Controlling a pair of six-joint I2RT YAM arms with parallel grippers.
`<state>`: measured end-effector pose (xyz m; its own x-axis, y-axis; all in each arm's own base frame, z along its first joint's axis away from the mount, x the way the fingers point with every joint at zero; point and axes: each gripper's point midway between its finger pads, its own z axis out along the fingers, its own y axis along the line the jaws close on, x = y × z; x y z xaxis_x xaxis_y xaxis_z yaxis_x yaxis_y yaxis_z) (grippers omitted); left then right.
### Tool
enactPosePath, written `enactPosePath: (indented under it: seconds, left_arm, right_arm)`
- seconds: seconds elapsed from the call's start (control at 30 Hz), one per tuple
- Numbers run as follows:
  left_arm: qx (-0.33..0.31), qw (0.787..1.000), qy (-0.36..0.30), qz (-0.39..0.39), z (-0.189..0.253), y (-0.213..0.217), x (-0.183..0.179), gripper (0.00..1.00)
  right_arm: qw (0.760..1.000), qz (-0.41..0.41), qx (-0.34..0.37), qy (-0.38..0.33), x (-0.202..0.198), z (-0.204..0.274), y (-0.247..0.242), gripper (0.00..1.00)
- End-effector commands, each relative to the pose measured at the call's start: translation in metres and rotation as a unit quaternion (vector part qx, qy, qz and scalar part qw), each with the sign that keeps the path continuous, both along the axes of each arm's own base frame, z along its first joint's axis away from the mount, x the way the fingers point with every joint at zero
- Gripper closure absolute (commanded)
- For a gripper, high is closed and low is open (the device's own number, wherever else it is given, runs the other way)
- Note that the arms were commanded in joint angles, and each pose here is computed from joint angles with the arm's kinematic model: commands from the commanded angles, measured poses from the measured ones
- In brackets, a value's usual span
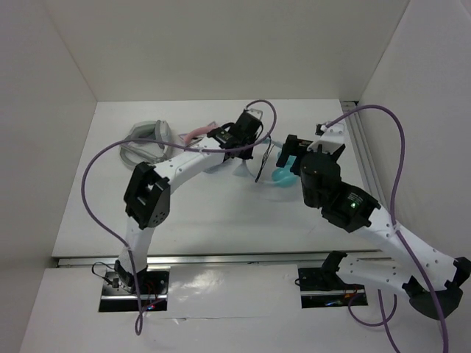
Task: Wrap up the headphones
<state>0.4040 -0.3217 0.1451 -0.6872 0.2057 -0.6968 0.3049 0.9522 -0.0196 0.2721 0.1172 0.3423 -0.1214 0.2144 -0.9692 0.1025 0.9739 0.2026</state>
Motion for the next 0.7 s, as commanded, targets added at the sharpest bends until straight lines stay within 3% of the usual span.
enactPosePath:
  seconds: [0.0,0.03,0.07,0.27,0.5,0.67]
  left_arm:
    - [-0.102,0.993,-0.068,0.001,0.052,-0.032,0.062,1.00]
    - [-0.093,0.994,-0.056,-0.001,0.029,-0.037,0.075,1.00]
    - [-0.108,0.991,-0.081,-0.016,0.051,-0.045,0.091,1.00]
    - [-0.123,0.988,-0.093,-0.018,0.026,-0.051,0.141,1.00]
    - [-0.140,0.986,-0.088,-0.025,-0.016,-0.057,0.160,1.00]
    - [-0.144,0.985,-0.093,-0.031,-0.022,-0.066,0.161,1.00]
  right_arm:
    - [1.000,0.008,0.009,0.006,0.001,-0.006,0.005,0.01]
    - [1.000,0.013,0.018,0.000,0.000,-0.005,0.005,0.01]
    - [0.999,0.032,0.026,-0.002,-0.002,-0.006,0.011,0.01]
    - [0.998,0.050,0.046,-0.010,-0.009,-0.012,0.011,0.01]
    - [0.997,0.062,0.044,-0.005,-0.013,-0.012,0.012,0.01]
    - [0.996,0.067,0.058,-0.012,-0.017,-0.012,0.009,0.01]
